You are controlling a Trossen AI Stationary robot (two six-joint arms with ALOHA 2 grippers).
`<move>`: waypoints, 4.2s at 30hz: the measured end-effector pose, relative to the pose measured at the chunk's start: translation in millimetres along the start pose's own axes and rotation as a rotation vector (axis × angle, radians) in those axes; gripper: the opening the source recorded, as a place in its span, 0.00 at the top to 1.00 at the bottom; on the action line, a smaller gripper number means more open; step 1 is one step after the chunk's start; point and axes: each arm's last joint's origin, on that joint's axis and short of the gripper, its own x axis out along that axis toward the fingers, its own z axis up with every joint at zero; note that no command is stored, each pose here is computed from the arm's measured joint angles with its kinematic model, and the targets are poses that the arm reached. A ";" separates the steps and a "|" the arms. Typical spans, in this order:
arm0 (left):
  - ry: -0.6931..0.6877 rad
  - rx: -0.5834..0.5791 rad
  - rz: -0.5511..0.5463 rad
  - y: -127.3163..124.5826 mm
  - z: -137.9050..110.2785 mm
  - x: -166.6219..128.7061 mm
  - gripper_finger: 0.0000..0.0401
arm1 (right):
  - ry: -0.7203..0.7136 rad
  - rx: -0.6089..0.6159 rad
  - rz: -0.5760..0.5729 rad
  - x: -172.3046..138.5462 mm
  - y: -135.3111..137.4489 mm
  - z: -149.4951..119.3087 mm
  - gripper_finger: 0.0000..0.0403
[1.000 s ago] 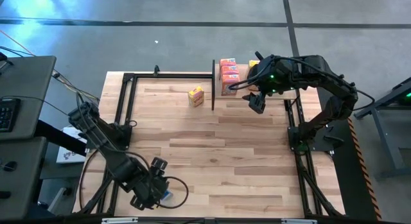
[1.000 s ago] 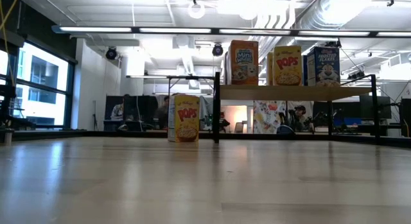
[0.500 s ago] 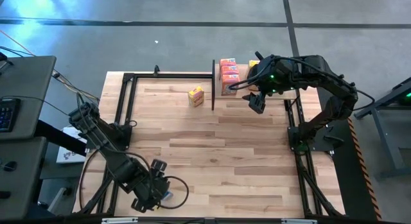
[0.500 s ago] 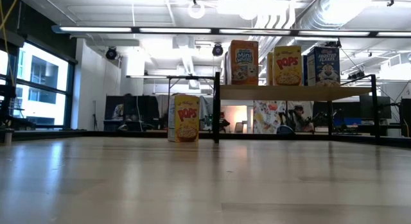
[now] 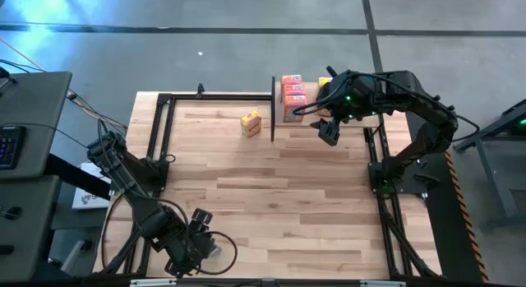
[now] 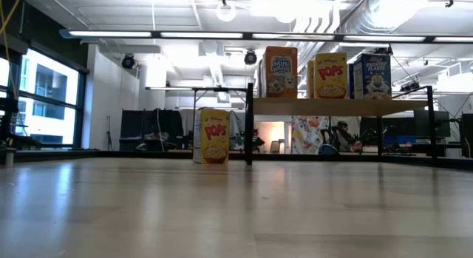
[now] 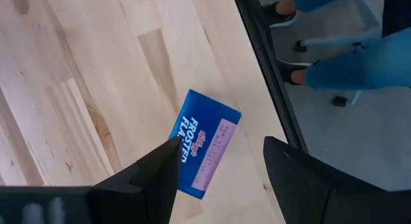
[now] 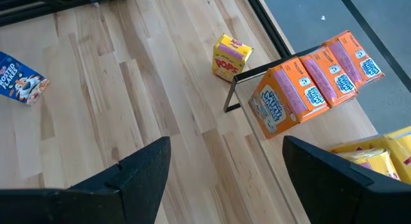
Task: Stack cereal on shelf
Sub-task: Put the blue cereal box on the shelf aligned with the other blue cereal boxes
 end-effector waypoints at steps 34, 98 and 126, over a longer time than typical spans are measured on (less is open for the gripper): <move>0.131 0.115 0.045 5.6 -1.0 48.2 0.33 | 0.000 0.000 0.000 -0.2 0.0 -0.1 0.27; 0.011 -0.091 0.149 124.9 63.7 23.0 0.57 | 0.000 0.000 0.000 -0.1 0.0 -0.1 0.27; -0.180 -0.245 0.232 228.1 82.0 -40.8 0.57 | -0.020 0.007 0.004 -0.2 0.4 1.9 0.27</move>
